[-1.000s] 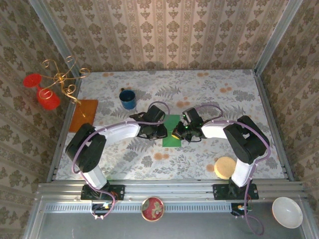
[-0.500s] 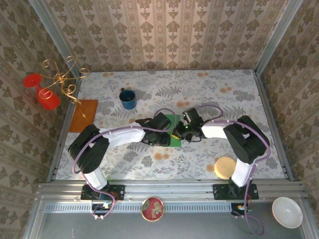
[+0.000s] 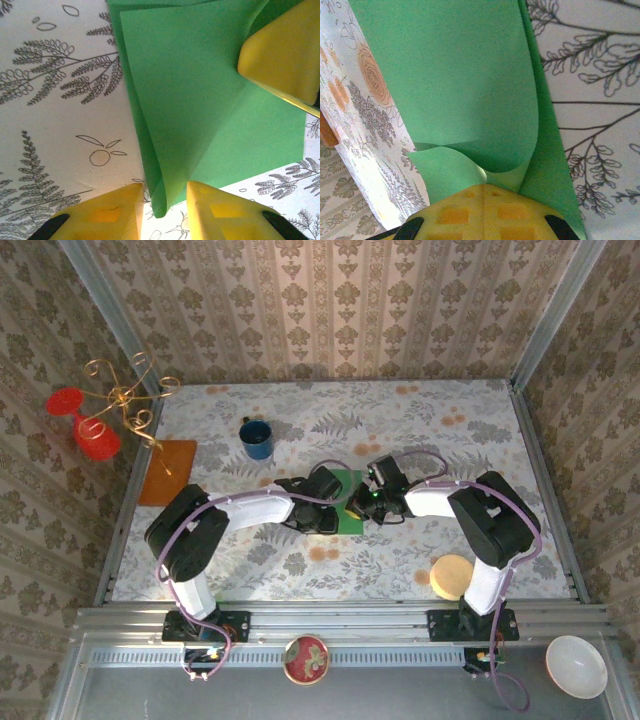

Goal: Fold a paper plane with a square sheet of paper (pick it up from the middle)
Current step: Fold the triangle a second time at the center of the table.

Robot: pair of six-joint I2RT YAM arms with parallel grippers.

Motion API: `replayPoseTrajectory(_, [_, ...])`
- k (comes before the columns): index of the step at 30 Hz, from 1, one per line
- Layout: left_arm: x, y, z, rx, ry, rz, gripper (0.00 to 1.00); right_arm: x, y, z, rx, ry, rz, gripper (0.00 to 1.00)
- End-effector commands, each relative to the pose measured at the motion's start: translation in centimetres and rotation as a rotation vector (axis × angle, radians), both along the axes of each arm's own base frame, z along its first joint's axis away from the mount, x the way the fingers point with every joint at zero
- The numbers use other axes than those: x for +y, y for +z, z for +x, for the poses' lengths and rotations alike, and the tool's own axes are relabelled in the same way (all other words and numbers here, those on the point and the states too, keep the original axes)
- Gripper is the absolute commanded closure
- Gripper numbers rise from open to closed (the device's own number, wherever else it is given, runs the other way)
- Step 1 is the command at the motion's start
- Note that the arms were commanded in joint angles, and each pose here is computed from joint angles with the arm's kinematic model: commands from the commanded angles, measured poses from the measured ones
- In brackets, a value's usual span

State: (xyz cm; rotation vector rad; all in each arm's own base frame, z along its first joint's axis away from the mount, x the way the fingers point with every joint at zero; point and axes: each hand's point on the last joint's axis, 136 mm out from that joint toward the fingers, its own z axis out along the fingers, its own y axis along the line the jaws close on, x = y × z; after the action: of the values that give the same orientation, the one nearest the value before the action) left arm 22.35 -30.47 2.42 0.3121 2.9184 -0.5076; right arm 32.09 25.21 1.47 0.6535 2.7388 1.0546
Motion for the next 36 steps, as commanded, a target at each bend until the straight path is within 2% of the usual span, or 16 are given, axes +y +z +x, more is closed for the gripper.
replayPoseTrajectory(1, [0.3,-0.6,0.0,0.024,0.006,-0.002,0.74,-2.1,-2.9,-1.0,0.084,-0.048,-0.092,1.0])
replayPoseTrajectory(9, [0.6,-1.1,-0.3,0.057,0.024,-0.034,0.8,-2.1,-3.0,-1.0,0.087,-0.044,-0.095,1.0])
replayPoseTrajectory(23, [1.7,-1.8,-0.6,0.091,0.046,-0.022,0.82,-2.2,-2.9,-0.7,0.083,-0.036,-0.114,0.99])
replayPoseTrajectory(26, [1.6,-0.6,-0.2,0.077,0.049,-0.035,0.81,-2.2,-3.0,-0.8,0.087,-0.032,-0.119,0.98])
replayPoseTrajectory(31, [1.0,3.9,1.2,-0.021,0.059,-0.108,0.77,-2.4,-3.5,-1.0,0.101,-0.038,-0.13,0.99])
replayPoseTrajectory(36, [-0.8,5.3,1.0,-0.047,0.03,-0.17,0.81,-2.6,-3.6,-1.1,0.111,-0.049,-0.132,0.99])
